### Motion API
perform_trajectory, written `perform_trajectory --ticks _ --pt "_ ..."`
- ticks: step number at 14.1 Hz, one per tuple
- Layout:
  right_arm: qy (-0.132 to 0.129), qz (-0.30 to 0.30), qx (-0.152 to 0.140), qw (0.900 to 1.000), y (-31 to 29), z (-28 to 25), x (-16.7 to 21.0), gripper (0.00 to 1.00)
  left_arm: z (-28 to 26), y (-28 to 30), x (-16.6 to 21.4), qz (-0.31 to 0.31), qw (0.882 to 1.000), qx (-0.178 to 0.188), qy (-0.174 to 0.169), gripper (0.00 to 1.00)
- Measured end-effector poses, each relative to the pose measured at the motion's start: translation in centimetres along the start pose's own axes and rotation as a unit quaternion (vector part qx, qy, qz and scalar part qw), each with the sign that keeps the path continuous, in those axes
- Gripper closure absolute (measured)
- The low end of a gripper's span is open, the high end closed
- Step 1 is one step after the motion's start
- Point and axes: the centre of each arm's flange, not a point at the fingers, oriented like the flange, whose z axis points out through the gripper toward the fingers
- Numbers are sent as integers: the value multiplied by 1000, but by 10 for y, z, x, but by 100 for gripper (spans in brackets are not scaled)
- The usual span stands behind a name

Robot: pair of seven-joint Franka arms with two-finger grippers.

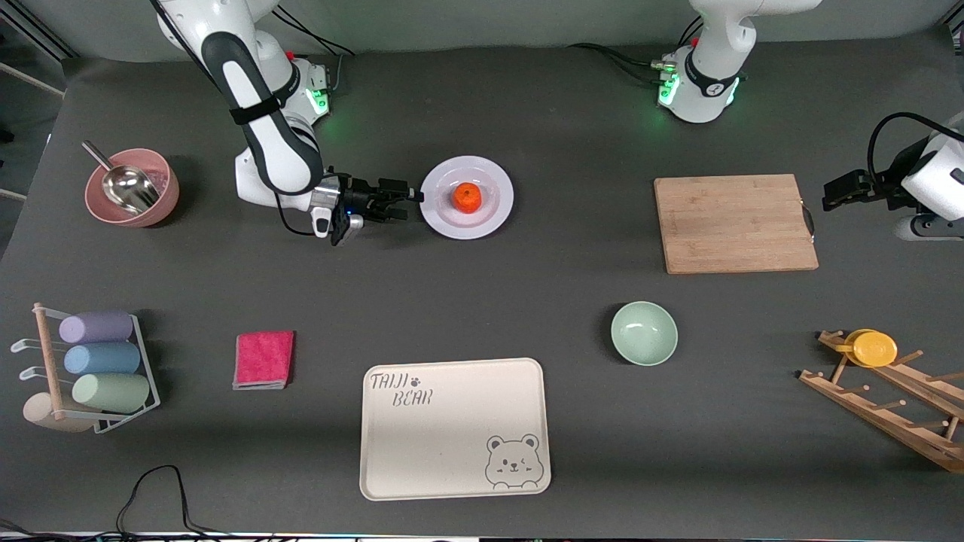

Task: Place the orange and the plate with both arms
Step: 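Withdraw the left gripper while the right gripper reaches the plate rim, then close the right gripper on the plate rim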

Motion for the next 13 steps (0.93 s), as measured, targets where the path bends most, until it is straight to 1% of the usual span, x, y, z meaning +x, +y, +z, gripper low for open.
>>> perform_trajectory --ticks 2,4,8,11,12,13 --pt "-19 -13 16 1000 11 8 -8 0 0 0 0 1 1000 0 -1 0" --pt "-31 -20 27 999 26 12 -15 0 1 1 -1 3 1000 0 -4 0" --pt "-36 -17 39 998 53 10 -23 0 2 4 -2 5 1000 0 -11 0" --pt "-39 -15 38 998 60 12 -25 1 2 4 -3 6 1000 0 -13 0" --pt "-40 -15 39 998 60 12 -25 4 2 4 -3 6 1000 0 -13 0" --pt "-40 -15 41 998 59 13 -25 16 2 4 -3 6 1000 0 -13 0"
